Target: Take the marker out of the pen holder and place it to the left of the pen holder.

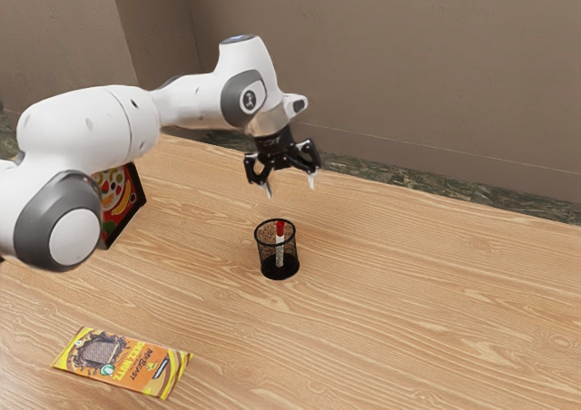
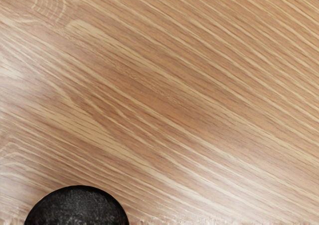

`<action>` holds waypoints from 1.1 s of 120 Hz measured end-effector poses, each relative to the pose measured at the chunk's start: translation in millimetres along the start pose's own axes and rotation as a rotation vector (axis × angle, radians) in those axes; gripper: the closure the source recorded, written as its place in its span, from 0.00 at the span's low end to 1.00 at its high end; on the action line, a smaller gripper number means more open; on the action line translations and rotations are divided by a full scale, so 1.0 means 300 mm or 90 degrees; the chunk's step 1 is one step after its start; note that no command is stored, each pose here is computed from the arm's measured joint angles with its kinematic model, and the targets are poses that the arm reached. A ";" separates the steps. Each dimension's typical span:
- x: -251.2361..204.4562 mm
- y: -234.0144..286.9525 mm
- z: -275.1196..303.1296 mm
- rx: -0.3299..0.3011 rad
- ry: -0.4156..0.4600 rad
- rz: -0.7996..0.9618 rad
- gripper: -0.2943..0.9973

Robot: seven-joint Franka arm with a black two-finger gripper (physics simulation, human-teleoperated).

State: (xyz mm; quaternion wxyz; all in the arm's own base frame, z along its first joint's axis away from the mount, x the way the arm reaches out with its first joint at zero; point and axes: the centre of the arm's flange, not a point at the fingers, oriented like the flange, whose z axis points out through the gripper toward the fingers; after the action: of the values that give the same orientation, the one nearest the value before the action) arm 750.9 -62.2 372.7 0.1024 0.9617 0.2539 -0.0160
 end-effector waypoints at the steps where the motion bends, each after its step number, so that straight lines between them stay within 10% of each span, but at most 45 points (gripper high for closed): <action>1: 0.001 -0.004 0.002 -0.001 -0.005 -0.007 0.23; 132: -0.108 -0.096 0.173 0.026 -0.245 -0.375 0.27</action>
State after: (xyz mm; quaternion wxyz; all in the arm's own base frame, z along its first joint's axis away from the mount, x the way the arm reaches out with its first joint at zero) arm 709.6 -64.0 319.1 0.1204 0.8285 0.4959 -0.2307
